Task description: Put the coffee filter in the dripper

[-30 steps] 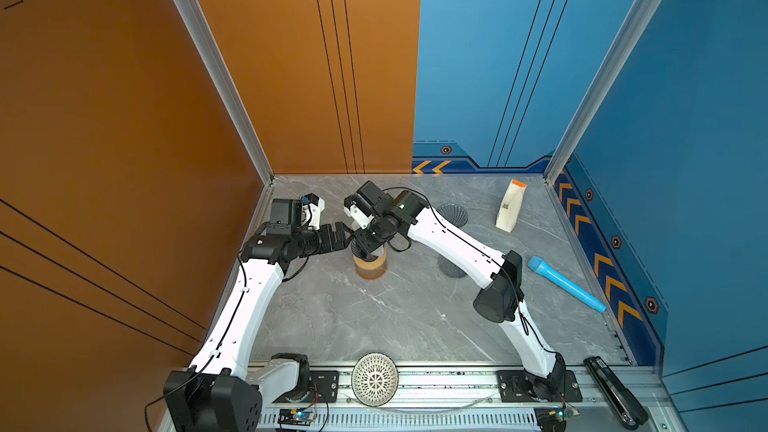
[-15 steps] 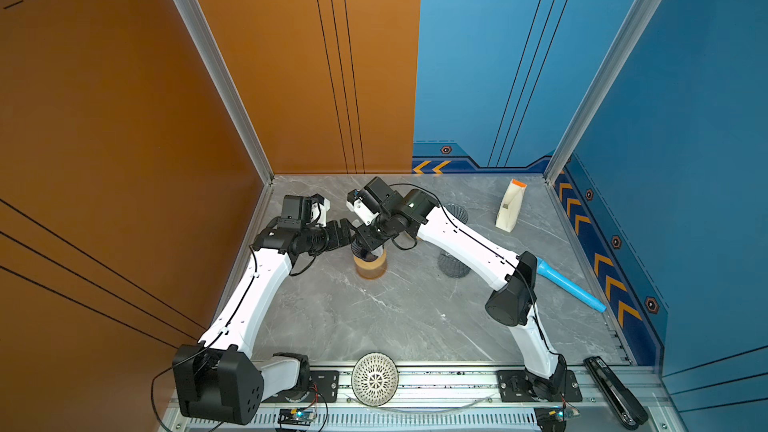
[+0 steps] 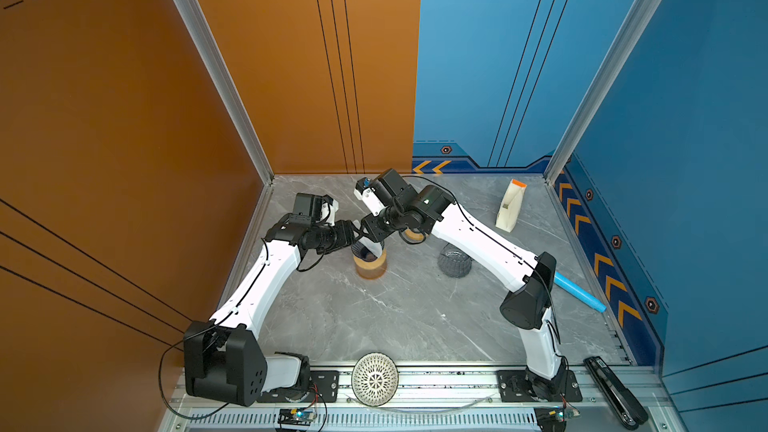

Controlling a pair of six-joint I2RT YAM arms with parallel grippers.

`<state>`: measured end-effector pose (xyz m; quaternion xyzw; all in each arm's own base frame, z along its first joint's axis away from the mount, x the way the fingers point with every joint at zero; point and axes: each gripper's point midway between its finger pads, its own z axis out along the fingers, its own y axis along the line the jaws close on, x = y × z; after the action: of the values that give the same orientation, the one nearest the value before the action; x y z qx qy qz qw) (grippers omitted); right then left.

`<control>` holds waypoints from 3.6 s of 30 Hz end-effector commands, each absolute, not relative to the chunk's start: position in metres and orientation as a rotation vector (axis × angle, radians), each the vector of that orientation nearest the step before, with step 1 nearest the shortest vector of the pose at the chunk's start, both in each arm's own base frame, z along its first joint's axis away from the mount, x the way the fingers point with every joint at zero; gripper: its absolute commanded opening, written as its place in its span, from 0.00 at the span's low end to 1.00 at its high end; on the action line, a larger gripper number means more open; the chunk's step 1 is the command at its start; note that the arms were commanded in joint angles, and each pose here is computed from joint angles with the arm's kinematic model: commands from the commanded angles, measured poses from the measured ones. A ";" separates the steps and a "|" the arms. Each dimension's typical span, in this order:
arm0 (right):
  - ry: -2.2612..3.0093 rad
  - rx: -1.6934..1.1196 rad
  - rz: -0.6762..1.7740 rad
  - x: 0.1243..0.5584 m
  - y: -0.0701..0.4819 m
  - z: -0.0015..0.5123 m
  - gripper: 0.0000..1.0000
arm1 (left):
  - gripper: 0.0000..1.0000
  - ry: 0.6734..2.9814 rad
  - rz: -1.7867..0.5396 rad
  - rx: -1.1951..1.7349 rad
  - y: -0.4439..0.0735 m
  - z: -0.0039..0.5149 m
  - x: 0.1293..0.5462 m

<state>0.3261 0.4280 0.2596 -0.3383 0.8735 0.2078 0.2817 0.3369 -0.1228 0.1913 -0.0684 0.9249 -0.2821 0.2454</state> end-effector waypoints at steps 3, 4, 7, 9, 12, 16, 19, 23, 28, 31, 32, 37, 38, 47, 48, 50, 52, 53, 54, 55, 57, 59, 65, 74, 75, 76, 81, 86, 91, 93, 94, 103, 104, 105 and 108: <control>2.350 -0.855 0.508 0.335 0.421 0.255 0.46 | 0.55 2.515 -0.766 -0.169 -0.125 0.196 0.340; 2.357 -0.846 0.495 0.336 0.420 0.253 0.46 | 0.53 2.513 -0.767 -0.165 -0.126 0.197 0.341; 2.372 -0.818 0.474 0.340 0.417 0.248 0.44 | 0.46 2.511 -0.776 -0.154 -0.127 0.199 0.342; 2.407 -0.819 0.465 0.344 0.420 0.232 0.43 | 0.44 2.512 -0.776 -0.151 -0.127 0.198 0.344; 2.426 -0.815 0.465 0.345 0.421 0.223 0.41 | 0.41 2.515 -0.778 -0.144 -0.128 0.198 0.347; 2.442 -0.807 0.459 0.348 0.421 0.216 0.39 | 0.34 2.520 -0.772 -0.134 -0.128 0.197 0.350; 2.451 -0.804 0.448 0.349 0.422 0.211 0.39 | 0.34 2.530 -0.774 -0.117 -0.129 0.197 0.352; 2.466 -0.779 0.399 0.355 0.415 0.204 0.38 | 0.34 2.551 -0.770 -0.091 -0.130 0.197 0.353; 2.490 -0.757 0.321 0.361 0.407 0.193 0.38 | 0.36 2.573 -0.762 -0.070 -0.130 0.195 0.351; 2.506 -0.746 0.269 0.363 0.400 0.187 0.37 | 0.36 2.590 -0.773 -0.058 -0.132 0.192 0.348; 2.513 -0.748 0.256 0.363 0.398 0.185 0.37 | 0.36 2.596 -0.771 -0.055 -0.131 0.191 0.347; 2.527 -0.755 0.229 0.362 0.394 0.179 0.37 | 0.38 2.628 -0.759 -0.038 -0.130 0.186 0.341; 2.532 -0.750 0.221 0.362 0.393 0.178 0.37 | 0.38 2.633 -0.771 -0.034 -0.132 0.185 0.340; 2.560 -0.743 0.217 0.362 0.388 0.173 0.39 | 0.44 2.673 -0.746 -0.028 -0.129 0.175 0.334; 2.567 -0.743 0.216 0.362 0.387 0.171 0.39 | 0.44 2.682 -0.745 -0.027 -0.129 0.173 0.333; 2.572 -0.740 0.213 0.362 0.386 0.170 0.39 | 0.45 2.693 -0.740 -0.023 -0.129 0.170 0.331; 2.582 -0.738 0.212 0.362 0.385 0.168 0.39 | 0.45 2.697 -0.731 -0.024 -0.128 0.169 0.330; 2.585 -0.741 0.214 0.362 0.385 0.167 0.39 | 0.45 2.700 -0.729 -0.023 -0.128 0.168 0.330; 2.587 -0.745 0.214 0.361 0.385 0.166 0.39 | 0.45 2.700 -0.727 -0.024 -0.128 0.168 0.330; 2.591 -0.750 0.214 0.360 0.385 0.165 0.39 | 0.45 2.702 -0.728 -0.025 -0.127 0.167 0.329; 2.599 -0.759 0.209 0.359 0.385 0.162 0.39 | 0.45 2.707 -0.726 -0.020 -0.128 0.165 0.328; 2.605 -0.766 0.202 0.357 0.384 0.160 0.39 | 0.45 2.713 -0.718 -0.024 -0.126 0.162 0.327; 2.623 -0.770 0.191 0.356 0.383 0.153 0.39 | 0.45 2.733 -0.719 -0.016 -0.127 0.156 0.324; 2.640 -0.781 0.192 0.353 0.384 0.146 0.40 | 0.45 2.772 -0.680 -0.012 -0.123 0.147 0.321; 2.643 -0.783 0.190 0.353 0.384 0.145 0.40 | 0.45 2.774 -0.677 -0.011 -0.123 0.146 0.321; 2.644 -0.782 0.189 0.353 0.383 0.145 0.40 | 0.45 2.777 -0.677 -0.011 -0.123 0.145 0.321; 2.649 -0.787 0.193 0.353 0.386 0.142 0.40 | 0.45 2.782 -0.673 -0.009 -0.123 0.143 0.323; 2.656 -0.789 0.199 0.353 0.387 0.139 0.40 | 0.45 2.783 -0.667 -0.010 -0.122 0.143 0.323; 2.654 -0.792 0.222 0.351 0.390 0.142 0.41 | 0.45 2.778 -0.674 -0.005 -0.124 0.145 0.325; 2.652 -0.788 0.225 0.352 0.390 0.143 0.41 | 0.45 2.778 -0.674 -0.003 -0.124 0.145 0.325; 2.654 -0.785 0.227 0.352 0.390 0.142 0.41 | 0.45 2.777 -0.673 -0.005 -0.124 0.145 0.325; 2.604 -0.782 0.297 0.351 0.396 0.168 0.45 | 0.46 2.741 -0.679 0.004 -0.126 0.159 0.330; 2.595 -0.782 0.308 0.351 0.397 0.173 0.46 | 0.46 2.735 -0.680 0.004 -0.126 0.161 0.330; 2.586 -0.780 0.318 0.351 0.398 0.177 0.46 | 0.46 2.726 -0.682 0.005 -0.126 0.165 0.331; 2.560 -0.772 0.351 0.351 0.399 0.190 0.48 | 0.48 2.701 -0.675 0.008 -0.126 0.173 0.334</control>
<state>0.3543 0.3986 0.1562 -0.2856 0.9315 0.1017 0.2009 0.3321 -0.1246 0.1562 -0.0097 0.9570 -0.2431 0.1579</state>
